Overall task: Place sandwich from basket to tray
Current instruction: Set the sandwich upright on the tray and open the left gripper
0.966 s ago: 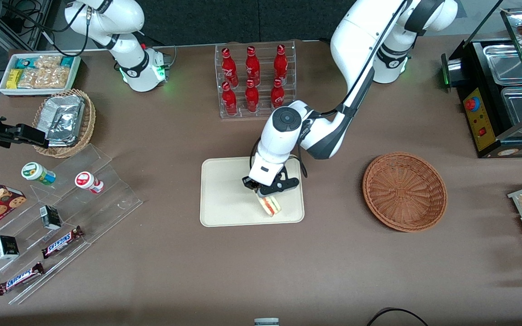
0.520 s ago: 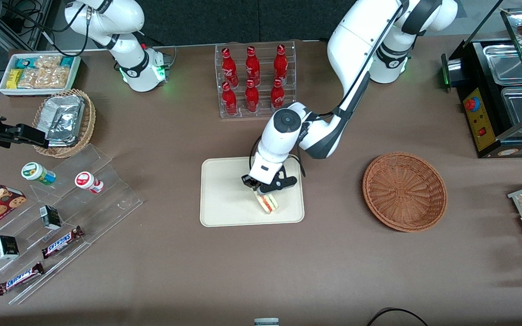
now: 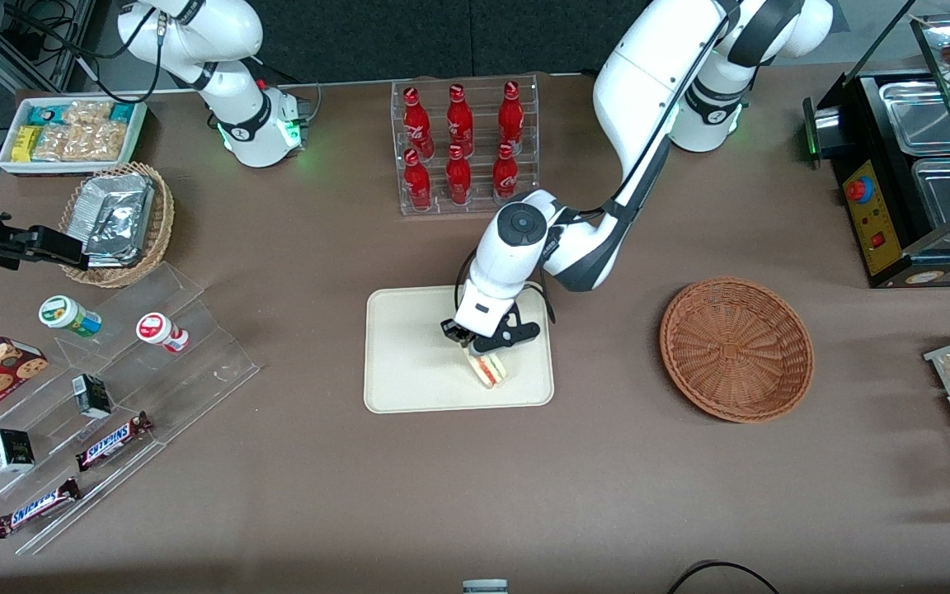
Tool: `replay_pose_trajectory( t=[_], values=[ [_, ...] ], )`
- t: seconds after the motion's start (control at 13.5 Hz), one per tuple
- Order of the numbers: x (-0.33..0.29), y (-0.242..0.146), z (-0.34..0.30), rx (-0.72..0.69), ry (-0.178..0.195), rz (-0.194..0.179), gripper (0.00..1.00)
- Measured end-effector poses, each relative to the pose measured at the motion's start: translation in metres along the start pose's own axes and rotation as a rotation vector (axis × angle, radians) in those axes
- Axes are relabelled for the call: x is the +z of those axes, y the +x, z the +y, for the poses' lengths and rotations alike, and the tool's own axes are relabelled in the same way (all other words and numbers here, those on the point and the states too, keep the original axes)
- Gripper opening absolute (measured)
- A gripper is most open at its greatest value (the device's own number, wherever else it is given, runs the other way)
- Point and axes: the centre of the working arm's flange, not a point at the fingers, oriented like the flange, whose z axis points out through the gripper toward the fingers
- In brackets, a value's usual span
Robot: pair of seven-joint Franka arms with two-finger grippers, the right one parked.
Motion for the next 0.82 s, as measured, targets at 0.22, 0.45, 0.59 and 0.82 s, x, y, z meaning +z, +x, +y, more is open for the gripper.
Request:
replay_pose_trajectory(
  t=[0.22, 0.45, 0.59, 0.82],
  values=[
    [0.0008, 0.0000, -0.0003, 0.000, 0.000, 0.000, 0.20],
    [0.0011, -0.0001, -0.0005, 0.011, 0.000, 0.000, 0.48],
    [0.0025, -0.0008, -0.0020, 0.018, 0.004, -0.002, 0.68],
    [0.0043, -0.0019, -0.0041, 0.020, 0.019, -0.010, 0.88]
  ],
)
